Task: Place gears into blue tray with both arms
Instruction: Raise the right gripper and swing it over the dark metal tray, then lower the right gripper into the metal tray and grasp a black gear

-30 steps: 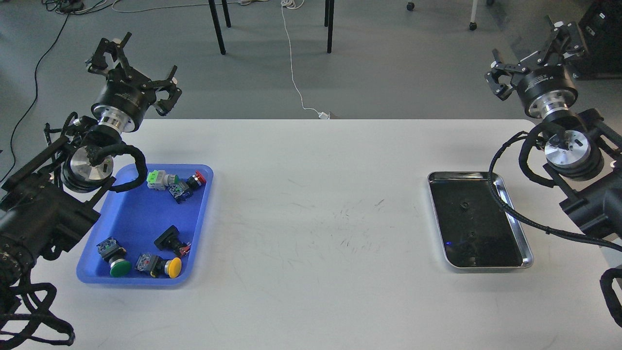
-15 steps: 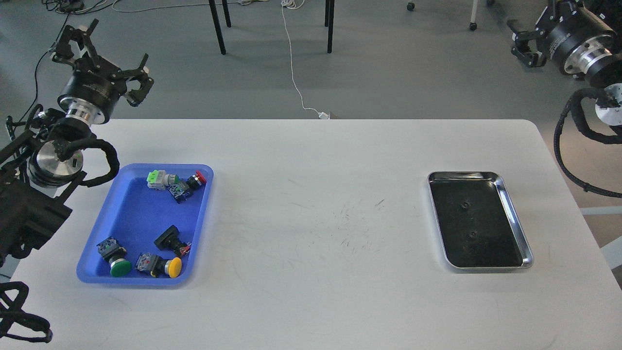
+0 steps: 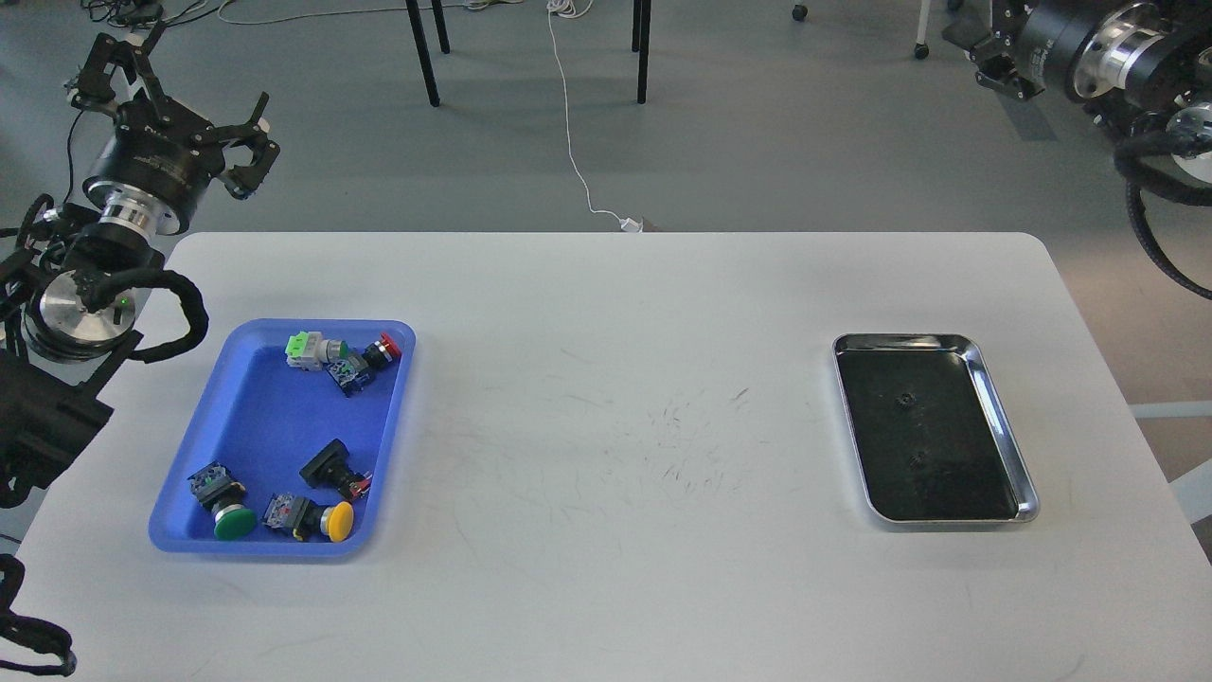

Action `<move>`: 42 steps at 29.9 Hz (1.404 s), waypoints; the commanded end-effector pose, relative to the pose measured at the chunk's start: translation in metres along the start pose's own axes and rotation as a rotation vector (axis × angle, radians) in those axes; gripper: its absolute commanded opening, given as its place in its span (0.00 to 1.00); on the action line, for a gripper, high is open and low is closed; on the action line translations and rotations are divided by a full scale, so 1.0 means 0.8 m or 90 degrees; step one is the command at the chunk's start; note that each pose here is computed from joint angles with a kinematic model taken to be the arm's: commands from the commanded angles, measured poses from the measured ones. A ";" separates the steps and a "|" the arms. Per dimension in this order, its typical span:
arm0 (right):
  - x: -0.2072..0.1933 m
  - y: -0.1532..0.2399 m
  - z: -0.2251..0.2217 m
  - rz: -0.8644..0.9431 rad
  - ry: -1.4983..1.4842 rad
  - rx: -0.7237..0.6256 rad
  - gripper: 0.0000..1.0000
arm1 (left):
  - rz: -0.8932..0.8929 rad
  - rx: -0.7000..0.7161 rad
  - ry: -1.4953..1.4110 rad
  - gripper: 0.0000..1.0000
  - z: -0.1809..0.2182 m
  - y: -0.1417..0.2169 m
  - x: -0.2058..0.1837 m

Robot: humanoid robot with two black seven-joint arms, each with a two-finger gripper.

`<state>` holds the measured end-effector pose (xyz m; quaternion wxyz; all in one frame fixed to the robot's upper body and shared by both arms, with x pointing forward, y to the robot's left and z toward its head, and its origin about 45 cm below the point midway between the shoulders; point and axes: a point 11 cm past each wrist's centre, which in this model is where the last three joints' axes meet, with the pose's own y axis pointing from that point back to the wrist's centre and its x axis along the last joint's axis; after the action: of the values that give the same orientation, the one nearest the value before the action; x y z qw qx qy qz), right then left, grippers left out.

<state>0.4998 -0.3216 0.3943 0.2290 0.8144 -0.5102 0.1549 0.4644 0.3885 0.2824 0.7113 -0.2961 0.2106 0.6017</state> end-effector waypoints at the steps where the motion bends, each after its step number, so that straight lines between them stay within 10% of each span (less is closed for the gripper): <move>1: -0.018 -0.001 -0.007 -0.052 0.103 -0.029 0.99 | 0.001 0.000 0.000 0.98 0.000 0.000 0.001; 21: -0.137 -0.046 0.000 -0.295 0.581 -0.149 0.94 | -0.002 0.003 0.004 0.98 -0.006 0.004 0.004; 42: -0.153 0.055 0.195 -0.472 0.730 -0.266 0.79 | 0.009 0.003 0.003 0.98 -0.007 0.010 0.012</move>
<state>0.4198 -0.3183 0.2255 0.6458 0.6587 -0.0215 0.3856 0.4588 0.3922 0.2715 0.7080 -0.2954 0.2156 0.6041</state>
